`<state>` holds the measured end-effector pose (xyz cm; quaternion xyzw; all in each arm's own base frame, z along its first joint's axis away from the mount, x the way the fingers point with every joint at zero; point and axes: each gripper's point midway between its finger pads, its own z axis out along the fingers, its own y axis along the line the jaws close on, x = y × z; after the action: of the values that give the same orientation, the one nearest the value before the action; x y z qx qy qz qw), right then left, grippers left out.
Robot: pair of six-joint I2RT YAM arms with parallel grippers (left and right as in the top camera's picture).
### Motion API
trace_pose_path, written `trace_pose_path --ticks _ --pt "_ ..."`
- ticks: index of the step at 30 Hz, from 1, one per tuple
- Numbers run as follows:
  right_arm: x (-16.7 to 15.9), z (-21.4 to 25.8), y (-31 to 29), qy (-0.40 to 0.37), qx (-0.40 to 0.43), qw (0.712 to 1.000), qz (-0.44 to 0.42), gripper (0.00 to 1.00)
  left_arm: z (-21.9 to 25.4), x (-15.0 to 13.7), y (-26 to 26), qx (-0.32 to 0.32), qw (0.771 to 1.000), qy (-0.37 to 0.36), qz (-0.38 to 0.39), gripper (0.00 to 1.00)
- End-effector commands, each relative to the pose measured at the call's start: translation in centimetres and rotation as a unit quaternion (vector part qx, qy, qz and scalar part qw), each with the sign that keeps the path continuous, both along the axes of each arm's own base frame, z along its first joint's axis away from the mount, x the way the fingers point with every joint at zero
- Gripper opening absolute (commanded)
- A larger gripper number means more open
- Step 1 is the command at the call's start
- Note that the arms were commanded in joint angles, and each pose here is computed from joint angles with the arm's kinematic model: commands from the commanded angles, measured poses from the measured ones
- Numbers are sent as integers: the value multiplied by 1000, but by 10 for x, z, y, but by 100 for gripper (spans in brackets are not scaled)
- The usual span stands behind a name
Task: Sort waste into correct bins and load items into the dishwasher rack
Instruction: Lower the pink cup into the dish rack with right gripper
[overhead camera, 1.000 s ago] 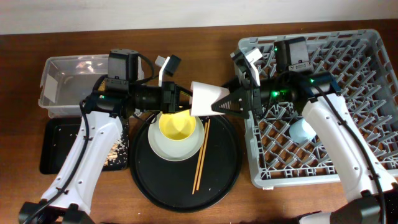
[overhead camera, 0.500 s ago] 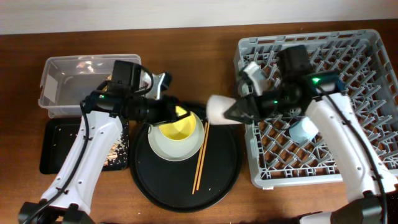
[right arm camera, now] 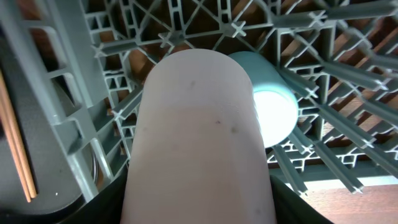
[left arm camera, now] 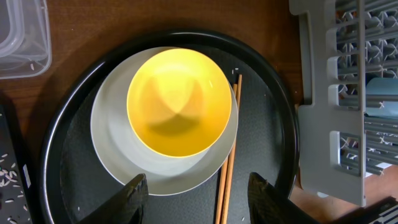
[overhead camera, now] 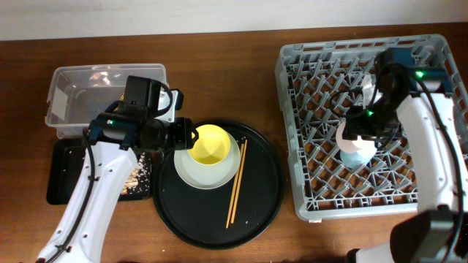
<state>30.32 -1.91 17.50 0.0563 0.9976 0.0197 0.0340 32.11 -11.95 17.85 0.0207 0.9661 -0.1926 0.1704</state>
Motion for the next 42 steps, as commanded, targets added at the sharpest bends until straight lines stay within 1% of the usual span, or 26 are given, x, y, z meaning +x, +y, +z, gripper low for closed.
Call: trace_pose_path --ticks 1,4,8,10,15,17,18,19,20,22,28,30,31,32,34,35,36,37,40,42 --pt "7 -15 3 25 18 1000 -4 52 4 -1 3 7 1000 -10 -4 51" --pt "12 -25 3 35 20 999 -4 52 4 -1 3 7 1000 -10 -4 51" --pt "15 -26 3 28 19 999 -4 52 4 -1 3 7 1000 -10 -4 51" --pt "17 -26 3 24 19 1000 -4 56 4 -1 3 7 1000 -10 -4 51" --pt "10 -39 10 41 38 998 -3 58 4 -1 3 7 1000 -10 -4 51" --pt "11 -42 13 38 47 998 -3 59 4 -1 3 7 1000 -10 -4 51" --pt "11 -42 13 39 47 998 -3 79 4 -1 3 7 1000 -10 -4 51" --pt "11 -42 13 39 47 998 -3 86 4 -1 3 7 1000 -10 -4 51" --pt "11 -42 13 39 47 998 -3 91 4 -1 3 7 1000 -10 -4 51" --pt "11 -42 16 38 56 998 -2 93 4 -1 3 7 1000 -10 -4 51" --pt "10 -41 17 41 61 997 -2 93 4 -1 3 7 1000 -9 -5 52" --pt "6 -41 18 49 61 997 -3 88 4 -1 3 7 1000 -9 -5 52" --pt "-2 -39 18 62 62 996 -3 79 4 -1 3 7 1000 -9 -5 52" --pt "-10 -37 19 75 63 995 0 64 4 -1 3 7 1000 -8 -5 52" --pt "-20 -36 17 94 59 994 1 27 3 -3 4 8 1000 -5 -5 51" --pt "-19 -36 18 93 60 994 1 16 3 -3 4 8 1000 -4 -4 52" --pt "-17 -36 18 89 61 994 1 12 2 -5 4 9 1000 -1 -5 51" --pt "-16 -38 18 89 61 994 1 11 2 -5 4 9 1000 1 -5 51" --pt "-20 -49 18 98 62 993 1 11 2 -6 4 9 1000 2 -5 52" --pt "-14 -57 18 86 61 994 2 11 2 -6 4 9 1000 2 -5 51"
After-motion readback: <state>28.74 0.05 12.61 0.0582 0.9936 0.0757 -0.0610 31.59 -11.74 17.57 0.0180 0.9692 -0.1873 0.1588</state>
